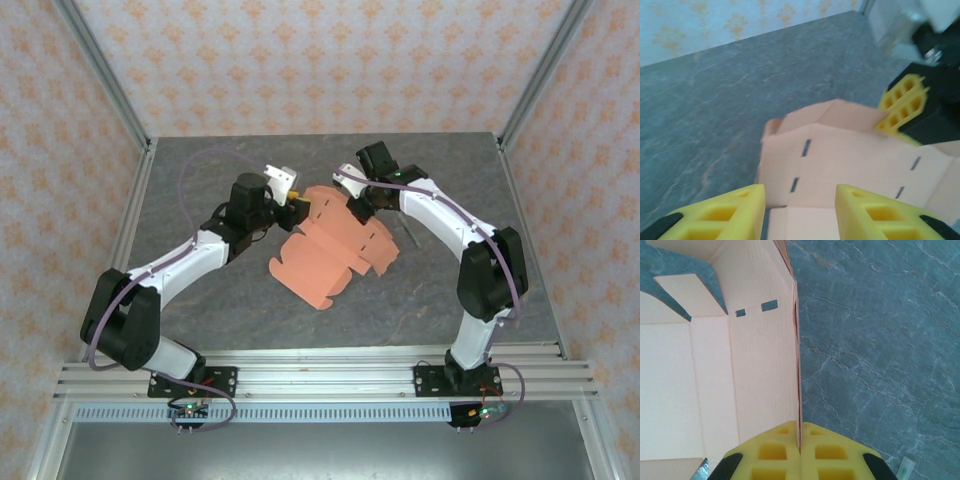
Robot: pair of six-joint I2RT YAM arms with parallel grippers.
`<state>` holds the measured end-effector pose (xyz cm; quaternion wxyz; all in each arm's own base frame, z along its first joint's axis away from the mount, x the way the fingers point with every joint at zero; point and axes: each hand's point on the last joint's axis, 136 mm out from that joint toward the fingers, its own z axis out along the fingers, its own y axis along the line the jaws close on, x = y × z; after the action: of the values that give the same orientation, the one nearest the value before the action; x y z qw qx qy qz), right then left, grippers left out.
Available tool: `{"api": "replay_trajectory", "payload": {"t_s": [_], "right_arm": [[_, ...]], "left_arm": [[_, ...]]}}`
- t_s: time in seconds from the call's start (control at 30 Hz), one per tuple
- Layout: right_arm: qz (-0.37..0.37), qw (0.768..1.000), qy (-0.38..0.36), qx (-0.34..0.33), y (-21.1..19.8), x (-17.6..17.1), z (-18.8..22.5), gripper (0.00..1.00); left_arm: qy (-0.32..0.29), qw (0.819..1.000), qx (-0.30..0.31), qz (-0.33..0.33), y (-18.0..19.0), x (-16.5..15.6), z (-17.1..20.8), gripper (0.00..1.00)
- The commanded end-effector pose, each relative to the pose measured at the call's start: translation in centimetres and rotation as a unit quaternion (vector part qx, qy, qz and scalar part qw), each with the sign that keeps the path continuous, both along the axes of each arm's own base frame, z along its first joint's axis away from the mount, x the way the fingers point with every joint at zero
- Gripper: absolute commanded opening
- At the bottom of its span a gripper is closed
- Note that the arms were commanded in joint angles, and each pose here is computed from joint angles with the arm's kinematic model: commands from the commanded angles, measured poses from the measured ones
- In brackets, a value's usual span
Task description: Fold the paper box
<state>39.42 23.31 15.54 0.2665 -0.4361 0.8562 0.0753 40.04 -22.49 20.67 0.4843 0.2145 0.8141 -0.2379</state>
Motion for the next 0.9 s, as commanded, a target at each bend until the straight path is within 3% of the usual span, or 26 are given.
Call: {"api": "replay_trajectory", "payload": {"t_s": [0.0, 0.4, 0.87], "right_arm": [[0.023, 0.999, -0.008, 0.024, 0.7, -0.7, 2.1, 0.00], [0.029, 0.998, 0.001, 0.059, 0.6, -1.2, 4.1, 0.00], [0.059, 0.994, 0.030, 0.091, 1.1, -2.8, 5.9, 0.00]], "left_arm": [[0.036, 0.997, -0.045, -0.058, -2.0, -0.1, 1.1, 0.43], [0.111, 0.986, -0.063, -0.103, -2.2, 1.0, -0.6, 0.47], [0.114, 0.987, -0.028, -0.106, -1.2, 1.8, 0.1, 0.55]]}}
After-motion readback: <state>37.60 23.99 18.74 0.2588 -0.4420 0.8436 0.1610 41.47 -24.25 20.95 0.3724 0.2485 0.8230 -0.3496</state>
